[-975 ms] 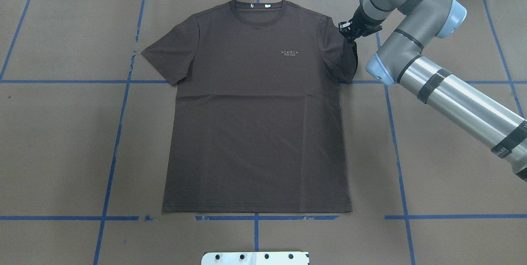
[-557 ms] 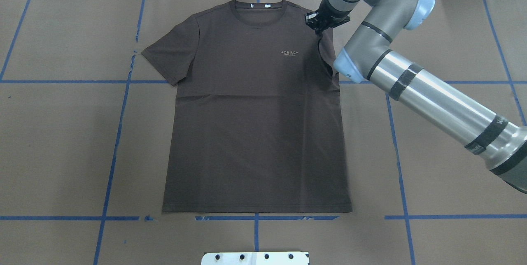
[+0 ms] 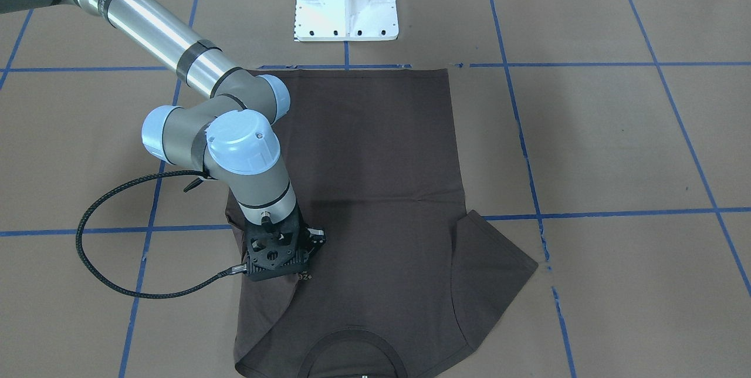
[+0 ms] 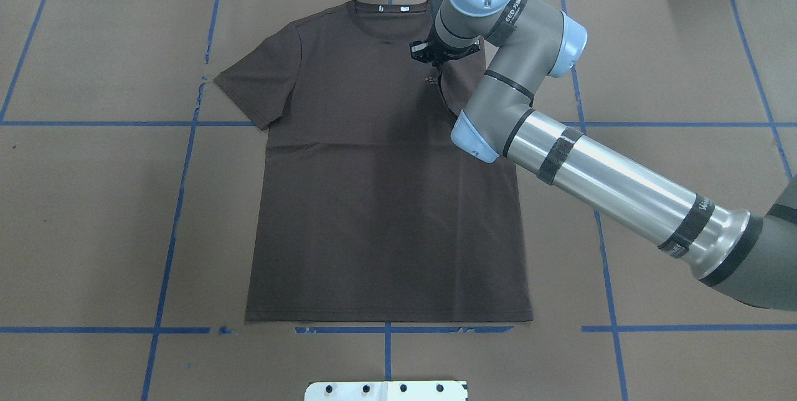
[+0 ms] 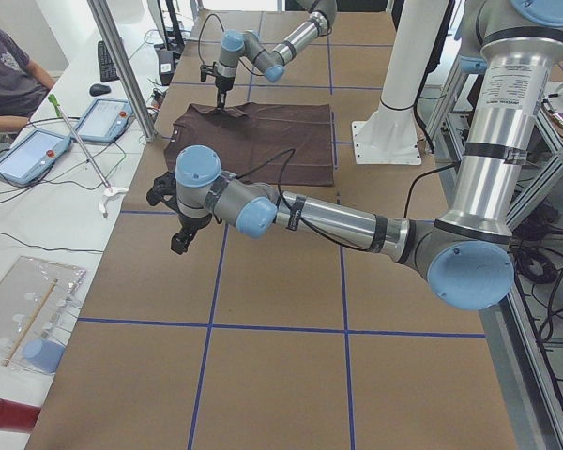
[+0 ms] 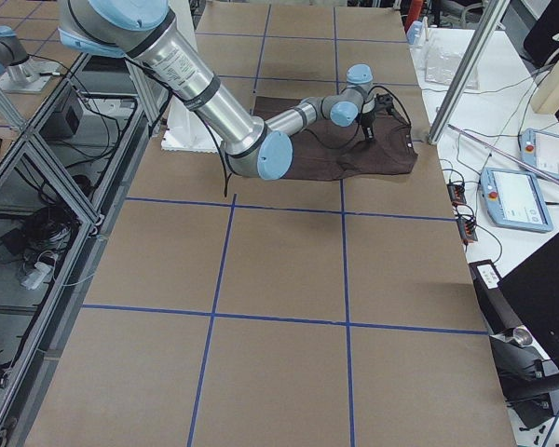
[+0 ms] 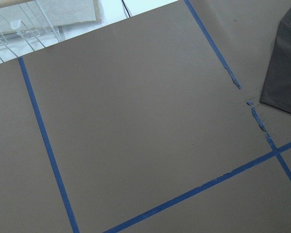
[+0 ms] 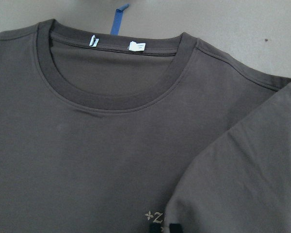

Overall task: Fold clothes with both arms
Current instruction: 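Grasp the sleeve with the right gripper and fold it inward onto the shirt, then release the folded sleeve and raise the right gripper while the left arm moves in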

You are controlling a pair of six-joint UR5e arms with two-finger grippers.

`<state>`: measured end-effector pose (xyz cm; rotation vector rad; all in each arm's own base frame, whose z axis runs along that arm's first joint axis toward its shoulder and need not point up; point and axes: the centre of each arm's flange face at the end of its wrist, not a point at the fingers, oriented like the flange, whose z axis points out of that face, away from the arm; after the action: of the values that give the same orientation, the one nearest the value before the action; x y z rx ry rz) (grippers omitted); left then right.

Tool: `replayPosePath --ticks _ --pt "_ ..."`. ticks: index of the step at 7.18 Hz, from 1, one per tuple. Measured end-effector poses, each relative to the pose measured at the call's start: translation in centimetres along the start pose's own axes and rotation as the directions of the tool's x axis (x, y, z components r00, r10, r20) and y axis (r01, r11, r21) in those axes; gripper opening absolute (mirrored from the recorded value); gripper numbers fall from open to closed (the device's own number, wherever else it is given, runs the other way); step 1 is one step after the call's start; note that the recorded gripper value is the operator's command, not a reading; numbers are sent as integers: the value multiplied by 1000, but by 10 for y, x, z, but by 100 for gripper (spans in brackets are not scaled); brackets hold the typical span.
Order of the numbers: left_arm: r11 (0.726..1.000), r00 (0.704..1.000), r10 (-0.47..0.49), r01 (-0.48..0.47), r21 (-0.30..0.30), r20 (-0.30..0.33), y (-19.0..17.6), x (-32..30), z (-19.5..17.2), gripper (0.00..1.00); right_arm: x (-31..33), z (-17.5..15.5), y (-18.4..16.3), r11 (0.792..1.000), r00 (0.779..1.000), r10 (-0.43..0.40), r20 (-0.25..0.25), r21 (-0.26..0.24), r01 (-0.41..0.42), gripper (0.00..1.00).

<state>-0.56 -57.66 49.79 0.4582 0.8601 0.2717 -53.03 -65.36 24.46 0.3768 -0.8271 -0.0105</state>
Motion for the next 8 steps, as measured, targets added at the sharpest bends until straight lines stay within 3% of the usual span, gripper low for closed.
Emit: replayPosePath --ticks 2,4,6,8 --pt "1000 1000 -29 29 -3 -1 -5 -4 5 100 0 -1 1 1000 1000 16 5 -5 -16 100" --pt "990 990 -137 138 16 -36 -39 32 24 100 16 -21 -1 988 994 105 15 -119 -103 100" --pt "965 962 -256 259 29 -90 -66 106 68 100 68 -74 22 956 980 185 -71 -219 -197 100" --pt "929 933 -357 359 85 -46 -89 188 123 100 124 -113 59 942 974 209 -93 -248 -226 100"
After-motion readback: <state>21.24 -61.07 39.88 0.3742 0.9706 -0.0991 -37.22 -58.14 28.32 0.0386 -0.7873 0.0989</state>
